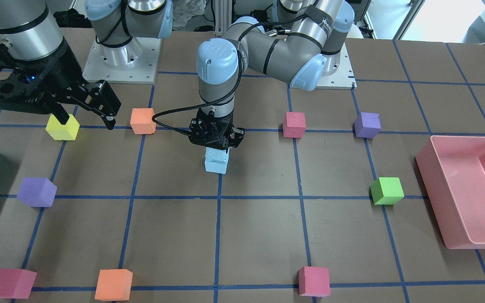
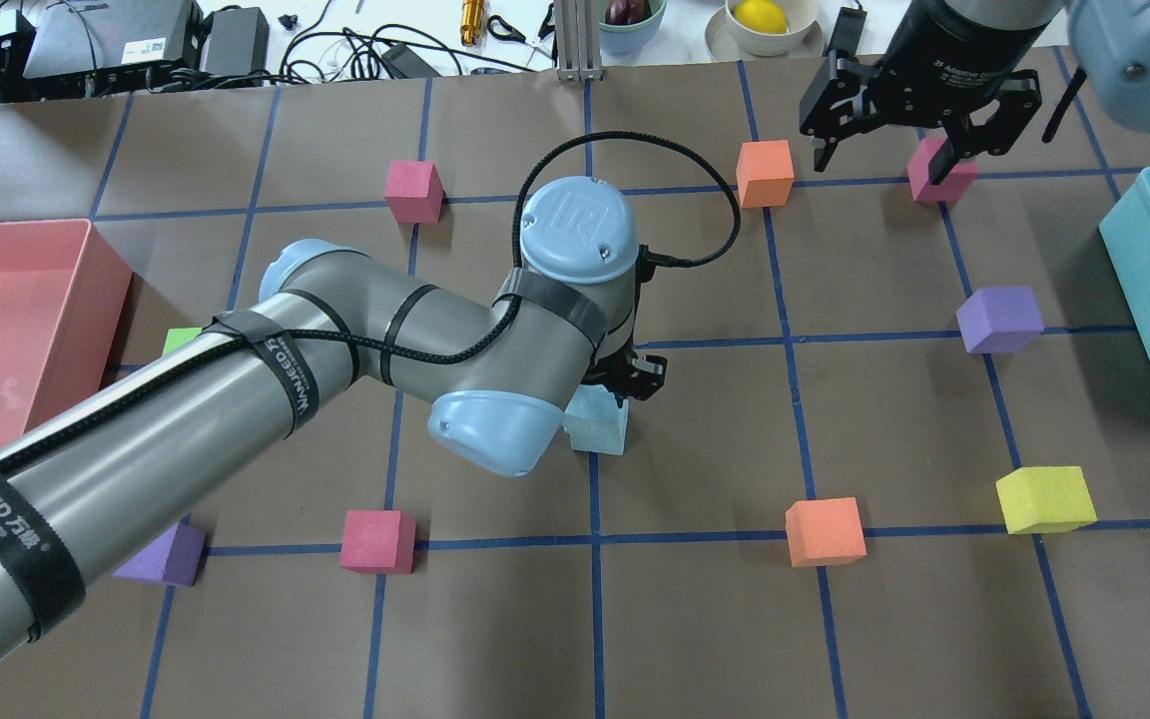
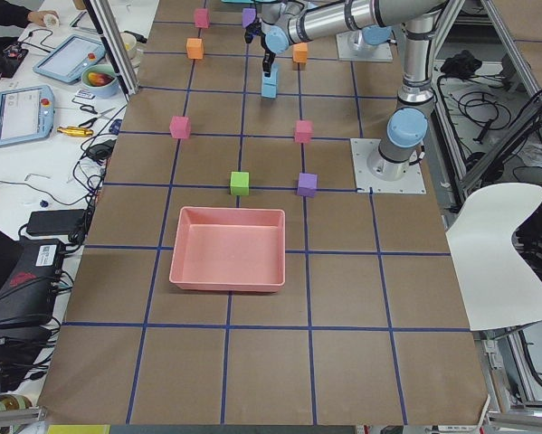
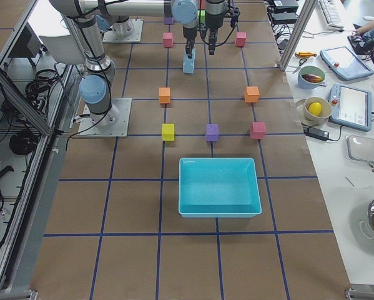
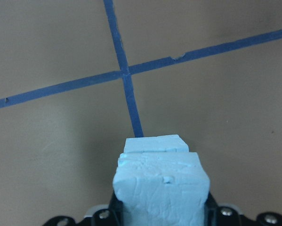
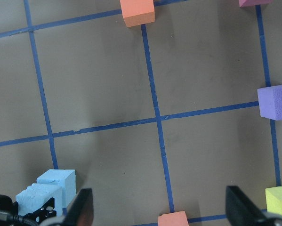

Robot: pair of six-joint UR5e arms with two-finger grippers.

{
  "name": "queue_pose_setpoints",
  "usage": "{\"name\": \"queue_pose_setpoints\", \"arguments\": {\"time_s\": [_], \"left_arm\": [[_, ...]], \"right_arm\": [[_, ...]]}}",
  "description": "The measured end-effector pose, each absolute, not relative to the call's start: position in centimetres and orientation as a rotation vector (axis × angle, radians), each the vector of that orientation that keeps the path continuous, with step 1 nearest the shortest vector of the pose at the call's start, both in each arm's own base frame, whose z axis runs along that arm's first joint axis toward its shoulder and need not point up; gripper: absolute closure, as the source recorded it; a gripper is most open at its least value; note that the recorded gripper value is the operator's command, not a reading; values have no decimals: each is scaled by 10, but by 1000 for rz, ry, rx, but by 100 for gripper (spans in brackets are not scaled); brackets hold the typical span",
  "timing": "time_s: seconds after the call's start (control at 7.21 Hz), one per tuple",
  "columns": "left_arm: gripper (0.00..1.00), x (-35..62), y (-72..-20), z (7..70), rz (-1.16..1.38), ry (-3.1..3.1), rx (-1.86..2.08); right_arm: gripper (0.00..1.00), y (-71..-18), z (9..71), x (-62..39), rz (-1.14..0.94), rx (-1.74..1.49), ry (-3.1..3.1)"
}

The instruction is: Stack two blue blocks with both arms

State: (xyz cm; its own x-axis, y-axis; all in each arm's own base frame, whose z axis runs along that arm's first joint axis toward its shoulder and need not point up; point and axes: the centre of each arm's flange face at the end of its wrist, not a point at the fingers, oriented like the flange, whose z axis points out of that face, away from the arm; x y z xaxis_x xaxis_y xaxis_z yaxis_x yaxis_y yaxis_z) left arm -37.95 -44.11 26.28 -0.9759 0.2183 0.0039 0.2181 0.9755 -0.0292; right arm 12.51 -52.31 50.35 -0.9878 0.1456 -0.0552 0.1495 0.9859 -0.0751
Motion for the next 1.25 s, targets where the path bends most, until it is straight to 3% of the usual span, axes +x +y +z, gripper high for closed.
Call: {"name": "queue_pose_setpoints", "arguments": {"time_s": [0.28,0.55,1.25], "left_arm": [[8,-379,-439,253,13,-3117,-333],[0,-380,-439,254,9,-3101,-330],[0,-317,-486,319,159,-3067,-392]], "right_arm": [[0,-515,502,132,-69,199,3095],[0,-509,496,131,-11,183,3152],[0,-505,491,131,32,166,3175]]}}
